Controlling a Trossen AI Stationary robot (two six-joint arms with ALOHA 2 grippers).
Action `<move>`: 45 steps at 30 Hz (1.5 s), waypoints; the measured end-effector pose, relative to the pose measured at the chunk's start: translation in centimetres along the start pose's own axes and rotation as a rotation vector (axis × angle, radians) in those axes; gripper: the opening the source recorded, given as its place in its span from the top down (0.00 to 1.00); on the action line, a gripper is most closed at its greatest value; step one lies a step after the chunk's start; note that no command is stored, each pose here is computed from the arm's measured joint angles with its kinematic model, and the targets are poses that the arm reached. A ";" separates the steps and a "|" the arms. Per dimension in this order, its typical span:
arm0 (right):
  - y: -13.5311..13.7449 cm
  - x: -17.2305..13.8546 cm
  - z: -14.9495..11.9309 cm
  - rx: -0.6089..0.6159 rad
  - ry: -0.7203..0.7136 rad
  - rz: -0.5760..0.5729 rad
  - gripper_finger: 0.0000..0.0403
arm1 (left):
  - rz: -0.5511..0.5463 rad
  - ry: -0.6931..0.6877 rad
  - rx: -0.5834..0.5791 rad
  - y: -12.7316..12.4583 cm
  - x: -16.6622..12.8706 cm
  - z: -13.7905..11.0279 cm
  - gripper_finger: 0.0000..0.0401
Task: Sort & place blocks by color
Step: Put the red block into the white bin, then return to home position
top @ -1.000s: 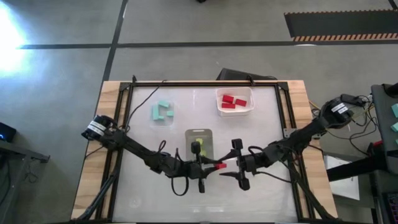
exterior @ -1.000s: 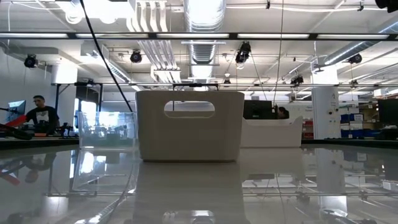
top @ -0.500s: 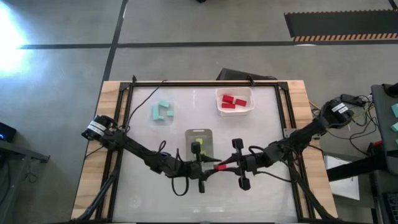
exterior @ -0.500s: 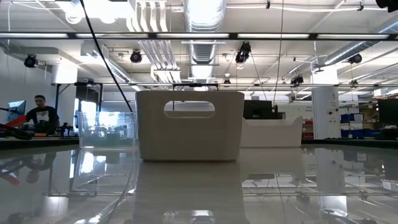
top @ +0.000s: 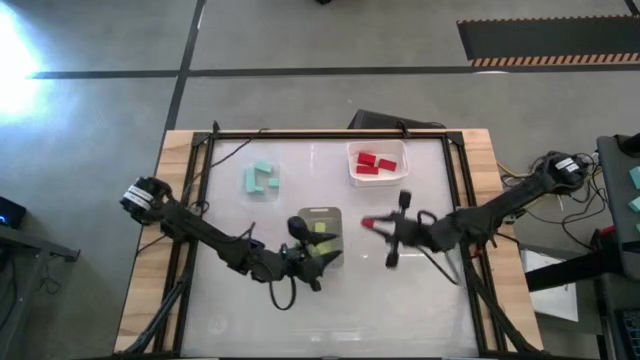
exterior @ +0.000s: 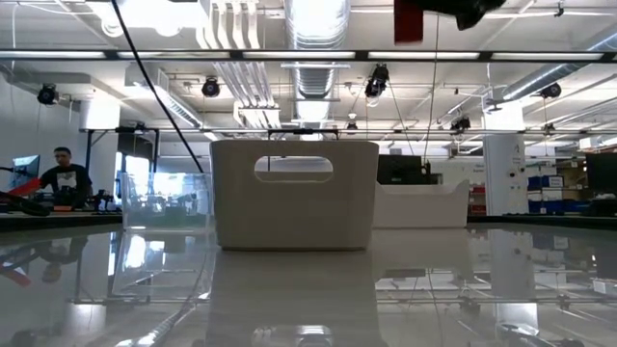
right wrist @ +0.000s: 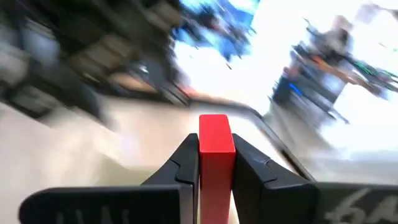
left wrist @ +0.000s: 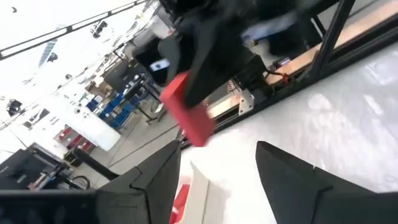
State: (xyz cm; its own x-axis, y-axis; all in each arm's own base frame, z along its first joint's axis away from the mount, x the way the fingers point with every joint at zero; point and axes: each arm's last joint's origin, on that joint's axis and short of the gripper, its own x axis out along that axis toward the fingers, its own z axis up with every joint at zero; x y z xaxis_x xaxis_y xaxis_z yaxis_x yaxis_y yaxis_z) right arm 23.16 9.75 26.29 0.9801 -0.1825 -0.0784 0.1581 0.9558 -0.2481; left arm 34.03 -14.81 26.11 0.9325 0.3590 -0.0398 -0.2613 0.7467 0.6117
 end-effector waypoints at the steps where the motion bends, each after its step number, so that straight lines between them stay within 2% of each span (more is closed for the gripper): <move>1: -0.8 0.0 0.0 -0.005 0.051 -0.044 0.89 | 0.000 0.001 0.002 0.3 -0.4 -0.2 0.52; 6: -6.0 0.7 1.2 0.001 0.332 -0.199 0.89 | 0.016 -0.020 -0.075 2.2 -2.0 -0.9 0.52; 10: -11.4 1.9 0.6 -0.023 0.599 -0.327 0.89 | 0.033 -0.040 -0.184 3.0 -3.0 -1.8 0.52; 12: -14.2 2.5 0.0 0.000 0.697 -0.319 0.89 | 0.038 -0.051 -0.242 3.3 -3.3 -1.9 0.52; 16: -19.3 4.2 -2.7 0.089 0.822 -0.203 0.89 | 0.033 -0.055 -0.310 3.5 -3.7 -2.2 0.51; 18: -21.4 4.8 -4.4 0.139 0.881 -0.151 0.89 | 0.027 -0.053 -0.309 3.4 -3.8 -2.3 0.51; 23: -25.8 6.2 -7.8 0.180 0.987 -0.186 0.89 | 0.023 -0.059 -0.339 3.4 -3.9 -2.2 0.51; 30: -28.3 8.1 -12.0 0.225 1.134 -0.182 0.89 | 0.020 -0.054 -0.334 3.2 -3.9 -2.5 0.51; 34: -28.4 8.9 -13.3 0.249 1.191 -0.164 0.79 | 0.019 -0.053 -0.333 3.2 -3.9 -2.5 0.51; 39: -28.5 9.0 -13.0 0.279 1.190 -0.183 0.65 | 0.014 -0.039 -0.309 3.1 -4.0 -2.8 0.52; 42: -28.2 8.3 -11.9 0.293 1.169 -0.191 0.63 | -0.016 0.017 -0.256 3.1 -4.5 -3.8 0.54; 45: -27.3 7.4 -10.4 0.291 1.125 -0.199 0.64 | -0.059 0.077 -0.280 3.7 -5.4 -4.7 0.58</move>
State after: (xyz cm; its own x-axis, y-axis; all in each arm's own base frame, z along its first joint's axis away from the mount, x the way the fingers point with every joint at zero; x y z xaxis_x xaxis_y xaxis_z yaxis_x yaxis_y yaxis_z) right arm 24.86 -20.08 22.45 0.3008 -0.2962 -0.9065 0.4605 0.8775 -0.1339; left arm 26.86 -11.33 24.85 0.9290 0.3443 -0.1354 -0.2763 0.8890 0.3652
